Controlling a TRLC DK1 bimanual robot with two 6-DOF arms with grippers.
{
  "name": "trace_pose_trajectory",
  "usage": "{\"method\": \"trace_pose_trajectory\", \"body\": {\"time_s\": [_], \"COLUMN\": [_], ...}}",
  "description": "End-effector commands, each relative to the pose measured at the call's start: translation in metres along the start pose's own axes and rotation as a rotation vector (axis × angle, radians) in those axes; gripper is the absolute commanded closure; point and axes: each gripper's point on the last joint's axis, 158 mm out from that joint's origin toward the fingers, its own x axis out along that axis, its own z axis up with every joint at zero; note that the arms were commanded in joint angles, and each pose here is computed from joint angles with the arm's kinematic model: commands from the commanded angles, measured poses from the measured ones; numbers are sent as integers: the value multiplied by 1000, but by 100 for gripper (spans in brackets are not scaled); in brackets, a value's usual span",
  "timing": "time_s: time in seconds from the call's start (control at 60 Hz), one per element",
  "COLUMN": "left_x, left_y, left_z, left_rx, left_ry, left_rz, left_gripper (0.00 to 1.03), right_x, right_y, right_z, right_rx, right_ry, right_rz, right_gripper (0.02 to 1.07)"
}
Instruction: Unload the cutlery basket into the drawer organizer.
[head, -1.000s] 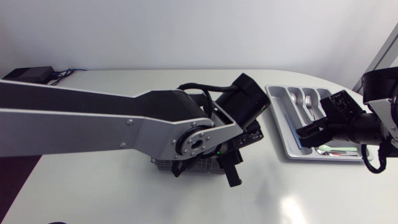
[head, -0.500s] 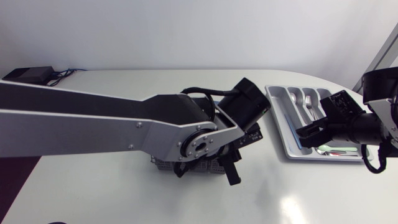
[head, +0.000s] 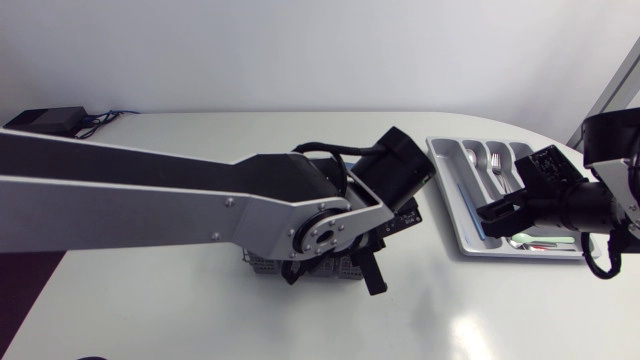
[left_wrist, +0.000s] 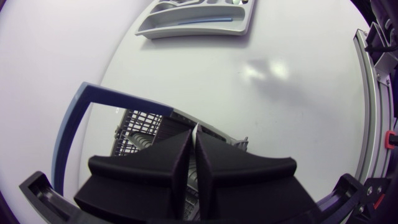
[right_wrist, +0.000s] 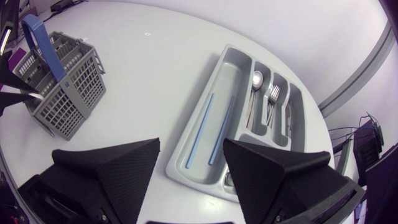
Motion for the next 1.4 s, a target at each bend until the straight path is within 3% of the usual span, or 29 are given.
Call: {"method": "trace_pose_trajectory", "body": {"time_s": [0.0, 0.383, 0.65, 0.983, 1.383], "left_x": [9, -52, -103, -122, -93], "left_y": [-3, 36, 76, 97, 107], "left_z": [-5, 31, 63, 76, 73], "left_rx": [14, 23, -90, -372, -555], "left_ry": [26, -139, -301, -326, -213], "left_rz": [-7, 128, 200, -51, -249], "left_gripper": [100, 100, 100, 100, 100], "right_x": [1, -5, -59, -118, -117], "right_y": [6, 17, 58, 124, 152], "right_z": [-8, -3, 31, 65, 126], "right_rx": [6, -20, -104, -178, -120], "right_ry": [10, -20, -240, -419, -407], "right_rz": [5, 23, 126, 314, 427], "right_gripper": [32, 32, 32, 32, 33]}}
